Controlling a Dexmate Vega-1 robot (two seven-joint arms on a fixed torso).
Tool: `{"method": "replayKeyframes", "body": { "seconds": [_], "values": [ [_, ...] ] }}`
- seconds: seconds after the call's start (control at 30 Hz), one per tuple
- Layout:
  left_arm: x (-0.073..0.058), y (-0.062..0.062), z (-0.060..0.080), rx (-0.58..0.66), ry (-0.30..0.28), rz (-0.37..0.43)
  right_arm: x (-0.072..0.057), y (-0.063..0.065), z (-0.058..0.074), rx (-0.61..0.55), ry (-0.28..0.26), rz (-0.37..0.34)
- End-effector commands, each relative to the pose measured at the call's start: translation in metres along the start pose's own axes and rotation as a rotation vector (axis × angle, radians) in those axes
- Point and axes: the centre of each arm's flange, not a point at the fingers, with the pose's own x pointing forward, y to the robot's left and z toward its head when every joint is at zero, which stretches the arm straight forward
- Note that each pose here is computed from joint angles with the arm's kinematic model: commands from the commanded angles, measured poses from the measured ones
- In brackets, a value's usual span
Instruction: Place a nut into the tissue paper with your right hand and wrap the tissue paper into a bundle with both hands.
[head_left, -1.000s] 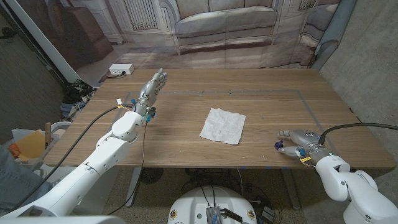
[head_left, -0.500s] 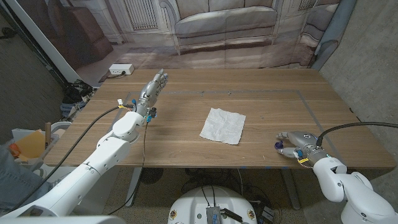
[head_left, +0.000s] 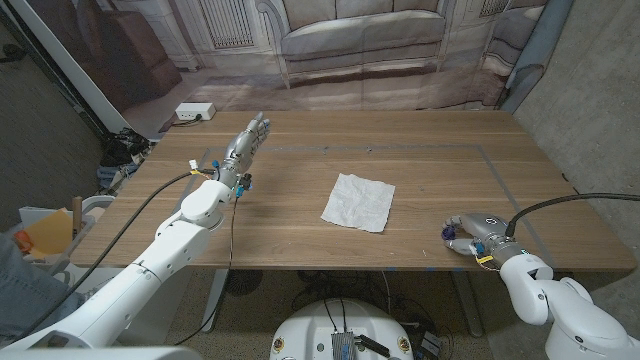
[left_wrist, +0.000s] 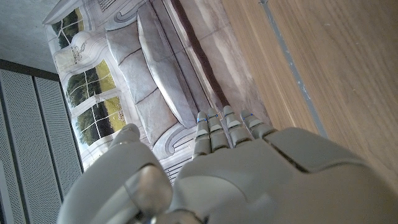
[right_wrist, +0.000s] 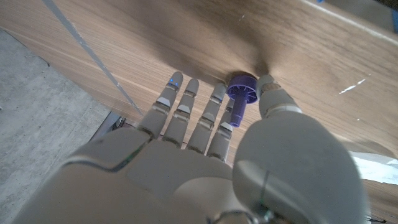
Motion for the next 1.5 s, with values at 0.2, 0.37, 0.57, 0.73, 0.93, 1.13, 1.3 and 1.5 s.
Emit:
{"method": "replayKeyframes", "body": {
  "seconds": [0.2, 0.37, 0.57, 0.73, 0.93, 1.13, 1.3, 1.5],
  "values": [
    [0.001, 0.003, -0.003, -0.007, 0.002, 0.000, 0.004, 0.003, 0.003, 0.002, -0.002, -0.029],
    [0.000, 0.004, -0.003, -0.006, 0.005, 0.003, 0.005, 0.003, 0.004, 0.004, -0.008, -0.038],
    [-0.002, 0.006, -0.002, -0.006, 0.003, 0.009, 0.005, -0.005, 0.003, -0.001, -0.006, -0.059],
    [-0.002, 0.007, 0.000, -0.005, -0.003, 0.012, 0.003, -0.019, 0.005, -0.013, -0.014, -0.089],
    [-0.002, 0.007, -0.001, -0.007, -0.001, 0.011, -0.001, -0.036, 0.008, -0.023, -0.035, -0.126],
    [-0.002, 0.007, -0.002, -0.010, 0.001, 0.012, -0.002, -0.048, 0.011, -0.019, -0.052, -0.144],
    [-0.003, 0.008, -0.002, -0.010, -0.002, 0.017, 0.000, -0.055, 0.015, 0.004, -0.081, -0.147],
    [-0.004, 0.009, -0.001, -0.008, -0.002, 0.020, 0.006, -0.064, 0.023, 0.021, -0.126, -0.170]
  ]
}}
